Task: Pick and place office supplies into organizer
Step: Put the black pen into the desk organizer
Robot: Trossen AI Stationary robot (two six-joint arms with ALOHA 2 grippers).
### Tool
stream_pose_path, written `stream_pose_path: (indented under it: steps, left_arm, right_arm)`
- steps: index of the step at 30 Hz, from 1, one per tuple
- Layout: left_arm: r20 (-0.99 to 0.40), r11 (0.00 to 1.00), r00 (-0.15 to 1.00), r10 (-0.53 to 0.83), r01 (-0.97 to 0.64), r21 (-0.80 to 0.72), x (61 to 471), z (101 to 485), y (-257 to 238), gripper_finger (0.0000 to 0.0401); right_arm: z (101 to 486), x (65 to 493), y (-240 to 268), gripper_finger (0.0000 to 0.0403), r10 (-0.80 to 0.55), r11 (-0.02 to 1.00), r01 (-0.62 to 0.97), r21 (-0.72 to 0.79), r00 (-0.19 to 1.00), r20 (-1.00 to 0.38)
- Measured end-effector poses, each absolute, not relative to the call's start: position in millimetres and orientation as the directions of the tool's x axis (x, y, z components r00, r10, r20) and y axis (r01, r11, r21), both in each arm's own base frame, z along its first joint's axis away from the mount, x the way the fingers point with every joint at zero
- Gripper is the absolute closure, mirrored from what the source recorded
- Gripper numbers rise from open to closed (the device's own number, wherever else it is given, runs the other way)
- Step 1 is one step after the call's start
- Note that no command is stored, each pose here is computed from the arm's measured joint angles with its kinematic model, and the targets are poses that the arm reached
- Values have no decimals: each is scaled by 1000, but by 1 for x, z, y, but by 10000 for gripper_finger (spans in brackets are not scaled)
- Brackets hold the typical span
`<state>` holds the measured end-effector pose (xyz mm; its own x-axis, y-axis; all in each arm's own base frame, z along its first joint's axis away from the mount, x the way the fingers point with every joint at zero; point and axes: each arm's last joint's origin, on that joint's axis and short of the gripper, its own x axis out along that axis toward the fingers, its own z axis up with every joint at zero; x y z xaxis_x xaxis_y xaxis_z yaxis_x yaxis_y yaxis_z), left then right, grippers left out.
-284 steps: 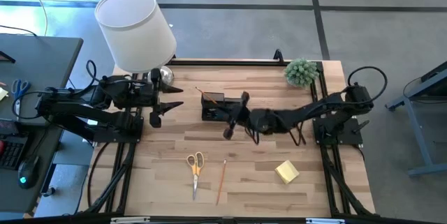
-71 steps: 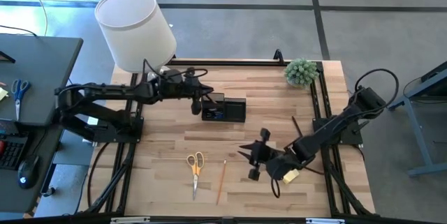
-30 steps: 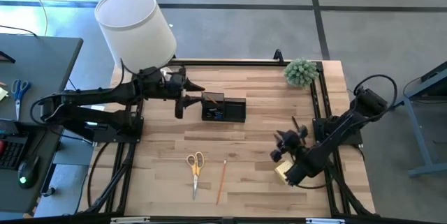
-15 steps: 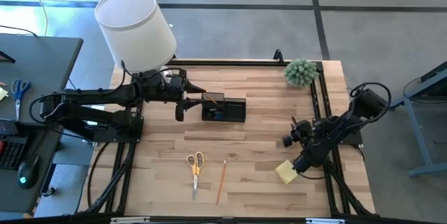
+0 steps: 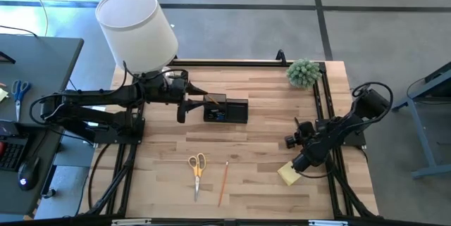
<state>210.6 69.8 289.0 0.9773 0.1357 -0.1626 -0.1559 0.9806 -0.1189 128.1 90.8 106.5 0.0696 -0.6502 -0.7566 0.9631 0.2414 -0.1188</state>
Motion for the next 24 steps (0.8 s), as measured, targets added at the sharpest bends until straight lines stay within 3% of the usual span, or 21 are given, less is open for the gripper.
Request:
stream_pose_path:
  steps: [14, 20, 24]
  left_arm:
    - [-163, 981, 977, 136, -156, -117, 211, 289, 70, 224]
    - [-163, 981, 977, 136, -156, -117, 211, 289, 70, 224]
    - [-162, 981, 977, 136, -156, -116, 211, 289, 70, 224]
  right_arm:
    - [102, 135, 99, 325, -580, 255, 967, -22, 135, -804]
    - [105, 143, 106, 325, -564, 315, 949, 19, 203, -800]
    - [119, 142, 107, 325, -599, 282, 956, -77, 113, -792]
